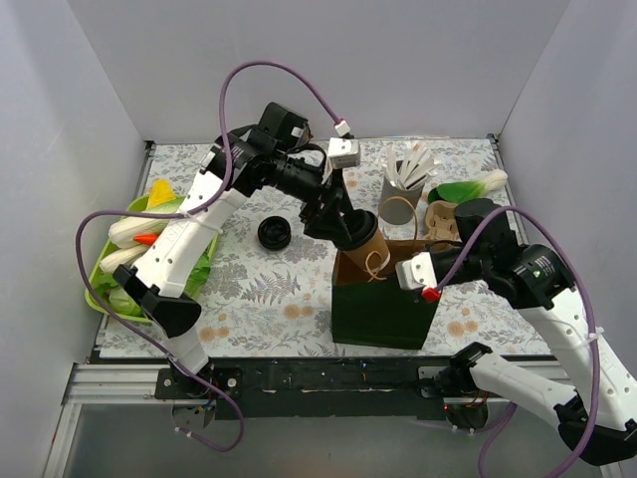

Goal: Pack the takeout coffee

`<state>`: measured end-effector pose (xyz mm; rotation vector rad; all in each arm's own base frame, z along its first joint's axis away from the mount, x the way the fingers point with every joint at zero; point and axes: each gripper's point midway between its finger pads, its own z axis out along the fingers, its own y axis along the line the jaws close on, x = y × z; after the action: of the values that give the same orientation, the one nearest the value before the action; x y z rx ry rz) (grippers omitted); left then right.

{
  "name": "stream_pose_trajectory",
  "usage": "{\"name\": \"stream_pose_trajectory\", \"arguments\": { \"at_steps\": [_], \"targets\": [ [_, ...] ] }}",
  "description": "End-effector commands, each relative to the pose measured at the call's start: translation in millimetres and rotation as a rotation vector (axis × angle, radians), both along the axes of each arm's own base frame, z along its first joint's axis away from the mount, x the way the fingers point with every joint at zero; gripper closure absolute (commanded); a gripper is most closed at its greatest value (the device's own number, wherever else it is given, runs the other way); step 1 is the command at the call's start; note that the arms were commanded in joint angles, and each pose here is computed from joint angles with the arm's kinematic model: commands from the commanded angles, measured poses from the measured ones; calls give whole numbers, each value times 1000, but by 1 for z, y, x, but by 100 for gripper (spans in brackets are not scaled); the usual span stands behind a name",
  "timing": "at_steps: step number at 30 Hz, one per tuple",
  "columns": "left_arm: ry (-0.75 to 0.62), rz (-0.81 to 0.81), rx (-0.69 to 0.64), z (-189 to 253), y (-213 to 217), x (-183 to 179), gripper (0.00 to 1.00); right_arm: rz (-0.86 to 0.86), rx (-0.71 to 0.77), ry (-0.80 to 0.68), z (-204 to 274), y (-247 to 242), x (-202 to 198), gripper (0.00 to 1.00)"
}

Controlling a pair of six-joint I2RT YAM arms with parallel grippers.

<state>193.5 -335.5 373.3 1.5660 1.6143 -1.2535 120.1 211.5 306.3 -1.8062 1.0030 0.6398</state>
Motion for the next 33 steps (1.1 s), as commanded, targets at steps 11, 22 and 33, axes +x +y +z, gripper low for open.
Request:
{"name": "stream_pose_trajectory", "arguments": {
  "at_steps": [11,22,33],
  "targets": [
    [-42,-98,9,-16,-14,-11,100,172,-34,-205,-8,-12,-27,99],
    [-137,-116,98,-50,-30,-1,100,181,-11,-238,1,-10,-27,99],
    [-209,-184,186,-91,-53,-10,100,16,36,-332,21,-22,-13,63]
  ]
}}
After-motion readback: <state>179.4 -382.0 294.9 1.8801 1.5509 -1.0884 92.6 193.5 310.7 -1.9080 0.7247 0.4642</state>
